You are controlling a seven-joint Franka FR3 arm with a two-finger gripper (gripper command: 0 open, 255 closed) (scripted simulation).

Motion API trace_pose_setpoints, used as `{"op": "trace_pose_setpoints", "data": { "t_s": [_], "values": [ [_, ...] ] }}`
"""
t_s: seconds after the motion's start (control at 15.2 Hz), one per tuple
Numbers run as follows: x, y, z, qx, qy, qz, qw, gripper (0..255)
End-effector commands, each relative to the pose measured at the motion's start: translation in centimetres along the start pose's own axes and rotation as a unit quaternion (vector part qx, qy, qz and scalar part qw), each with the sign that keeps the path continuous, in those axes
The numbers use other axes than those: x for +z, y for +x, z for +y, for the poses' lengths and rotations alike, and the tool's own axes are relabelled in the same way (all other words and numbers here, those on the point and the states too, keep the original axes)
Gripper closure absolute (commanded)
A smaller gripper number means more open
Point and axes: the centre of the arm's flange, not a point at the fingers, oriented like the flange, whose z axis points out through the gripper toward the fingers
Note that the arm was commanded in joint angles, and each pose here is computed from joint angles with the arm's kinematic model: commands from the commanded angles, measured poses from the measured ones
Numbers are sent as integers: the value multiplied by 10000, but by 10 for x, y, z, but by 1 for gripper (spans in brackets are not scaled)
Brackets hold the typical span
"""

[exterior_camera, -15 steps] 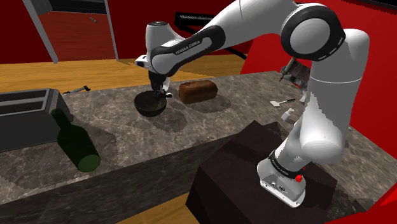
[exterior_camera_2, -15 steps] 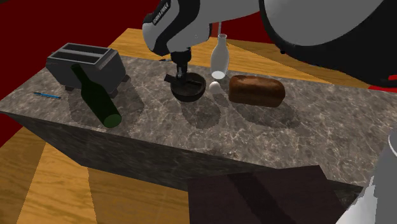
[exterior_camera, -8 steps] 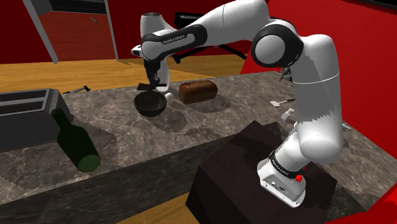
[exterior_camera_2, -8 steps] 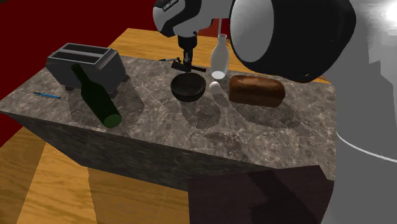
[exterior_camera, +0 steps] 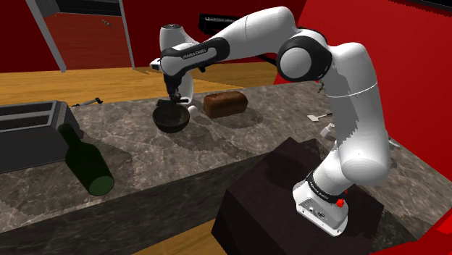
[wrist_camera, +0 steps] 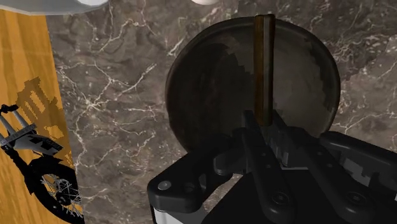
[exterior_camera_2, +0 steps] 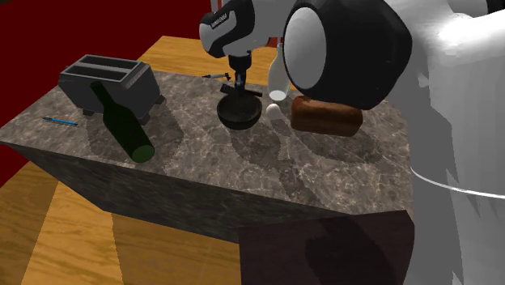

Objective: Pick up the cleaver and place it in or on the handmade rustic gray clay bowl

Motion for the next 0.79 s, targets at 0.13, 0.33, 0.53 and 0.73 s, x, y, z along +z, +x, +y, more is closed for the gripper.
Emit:
{"op": "trace_pose_setpoints", "data": {
  "t_s": [0.13, 0.33, 0.53, 0.73],
  "values": [
    [21, 0, -1, 0, -3, 2, 10000, 255],
    [41, 0, -1, 0, -3, 1, 10000, 255],
    [41, 0, -1, 0, -3, 1, 10000, 255],
    [41, 0, -1, 0, -3, 1, 10000, 255]
  ]
}}
